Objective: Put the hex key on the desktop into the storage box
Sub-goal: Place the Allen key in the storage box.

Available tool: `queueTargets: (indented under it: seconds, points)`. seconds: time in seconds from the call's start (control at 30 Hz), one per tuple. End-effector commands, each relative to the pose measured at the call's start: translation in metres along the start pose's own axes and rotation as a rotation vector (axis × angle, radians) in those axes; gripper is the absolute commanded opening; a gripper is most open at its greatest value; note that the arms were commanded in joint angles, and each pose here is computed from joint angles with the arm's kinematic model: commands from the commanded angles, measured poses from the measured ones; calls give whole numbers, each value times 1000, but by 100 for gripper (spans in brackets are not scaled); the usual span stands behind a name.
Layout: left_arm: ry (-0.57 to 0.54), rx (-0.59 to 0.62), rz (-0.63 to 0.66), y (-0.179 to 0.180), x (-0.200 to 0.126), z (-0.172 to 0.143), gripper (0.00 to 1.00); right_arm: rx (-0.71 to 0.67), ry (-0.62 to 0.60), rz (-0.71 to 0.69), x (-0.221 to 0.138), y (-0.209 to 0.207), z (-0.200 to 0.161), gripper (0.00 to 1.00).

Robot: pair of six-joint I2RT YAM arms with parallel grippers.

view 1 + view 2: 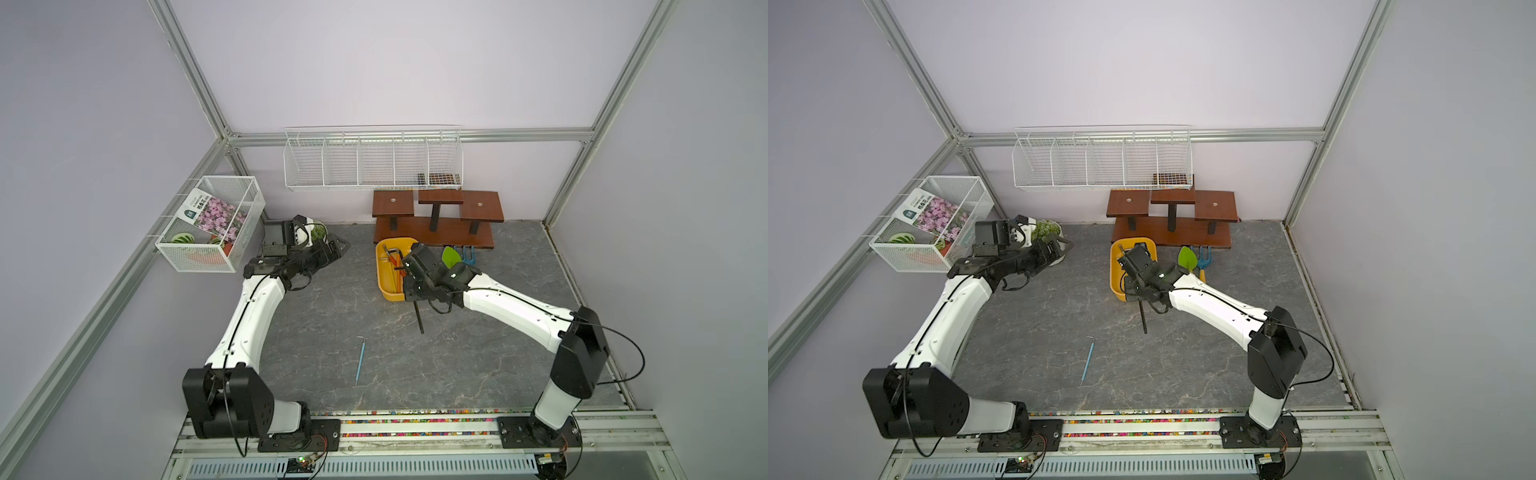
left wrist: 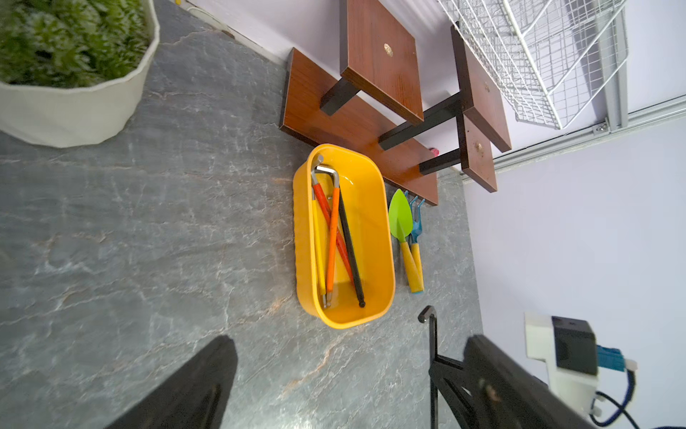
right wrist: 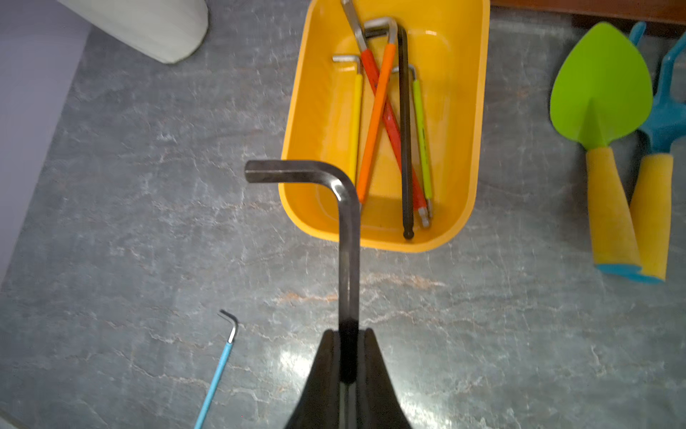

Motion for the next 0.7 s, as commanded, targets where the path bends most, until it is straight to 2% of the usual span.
queueTargets:
  seconds: [0.0,0.3,0.67]
  points:
    - [3,30,-56,1,13,11,100,-17,31,43,12,1,18,0]
    - [48,8,-31,27,42,-4,100,44,53,71,56,-6,71,0]
    - [45,2,-19,28,42,-6,100,141,86,126,130,-25,109,0]
Point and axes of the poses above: each gripper's point midway between its finger pads, its own x axis out along the fingers, its own y axis along the line the jaws close on, z = x × y, the point moved 7 cm from there along -x, back along the fingers, and after that the axes turned 12 degrees about x, right-handed, at the moved point
